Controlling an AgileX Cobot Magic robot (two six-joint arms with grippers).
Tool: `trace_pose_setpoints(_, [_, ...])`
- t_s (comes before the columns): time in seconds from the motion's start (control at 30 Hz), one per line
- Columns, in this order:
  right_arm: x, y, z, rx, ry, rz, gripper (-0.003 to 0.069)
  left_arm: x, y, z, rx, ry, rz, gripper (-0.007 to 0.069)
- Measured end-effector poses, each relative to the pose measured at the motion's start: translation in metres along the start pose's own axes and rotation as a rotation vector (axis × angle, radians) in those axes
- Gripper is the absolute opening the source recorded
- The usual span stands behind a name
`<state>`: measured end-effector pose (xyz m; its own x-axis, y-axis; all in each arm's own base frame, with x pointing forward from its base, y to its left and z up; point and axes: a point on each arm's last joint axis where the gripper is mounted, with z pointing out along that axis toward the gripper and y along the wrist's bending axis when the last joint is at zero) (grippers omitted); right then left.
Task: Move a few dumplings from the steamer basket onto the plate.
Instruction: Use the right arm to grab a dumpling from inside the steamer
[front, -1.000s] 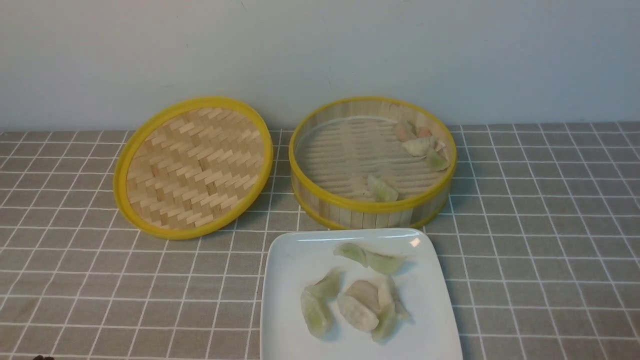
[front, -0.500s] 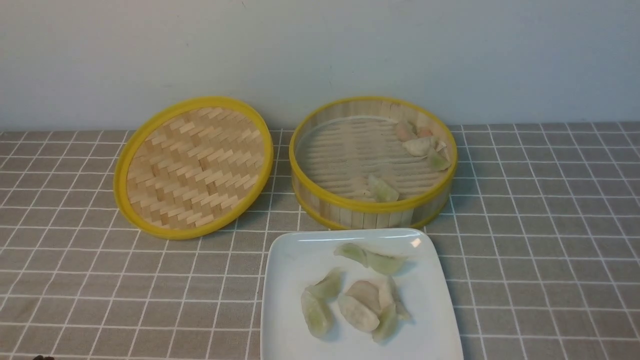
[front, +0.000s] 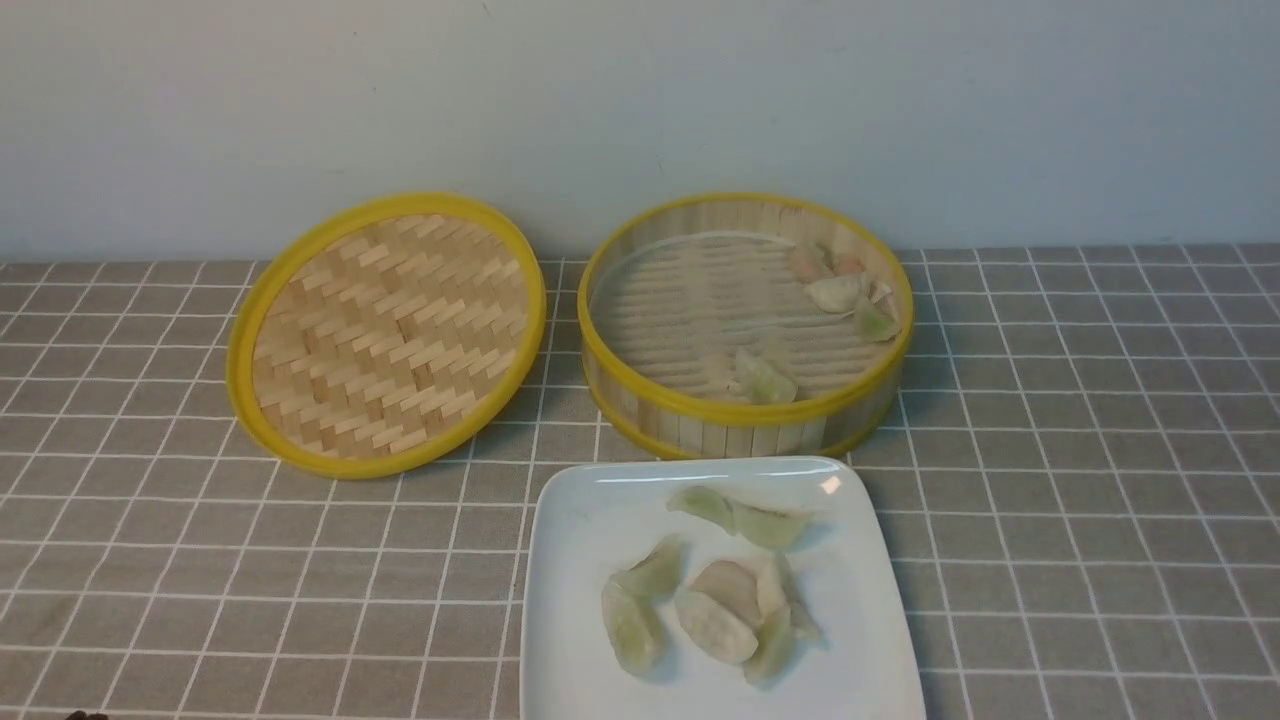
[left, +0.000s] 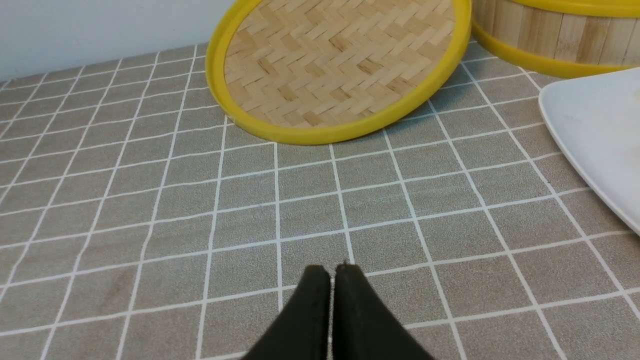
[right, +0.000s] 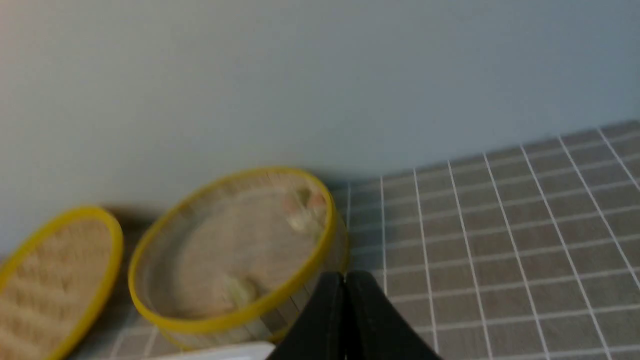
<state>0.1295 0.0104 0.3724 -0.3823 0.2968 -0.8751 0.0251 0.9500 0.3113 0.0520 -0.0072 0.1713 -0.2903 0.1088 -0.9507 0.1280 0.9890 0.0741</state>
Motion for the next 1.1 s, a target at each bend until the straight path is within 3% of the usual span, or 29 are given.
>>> trace_pose_setpoints(0.23, [-0.069, 0.024, 0.076, 0.028, 0.374, -0.119, -0.0013, 0.000, 0.000, 0.000, 0.000, 0.000, 0.000, -0.0005])
trace_pose_setpoints(0.47, [-0.091, 0.056, 0.169, 0.001, 0.576, -0.203, -0.0010, 0.000, 0.000, 0.000, 0.000, 0.000, 0.000, -0.0005])
trace_pose_setpoints(0.77, [-0.065, 0.117, 0.268, -0.024, 0.618, -0.411, 0.0001, 0.000, 0.000, 0.000, 0.000, 0.000, 0.000, -0.0005])
trace_pose_setpoints(1.0, [-0.017, 0.128, 0.338, 0.022, 0.692, -0.512, 0.0052, 0.000, 0.000, 0.000, 0.000, 0.000, 0.000, -0.0005])
trace_pose_setpoints(1.1, [0.008, 0.124, 0.368, 0.037, 0.733, -0.554, 0.0116, 0.000, 0.000, 0.000, 0.000, 0.000, 0.000, -0.0005])
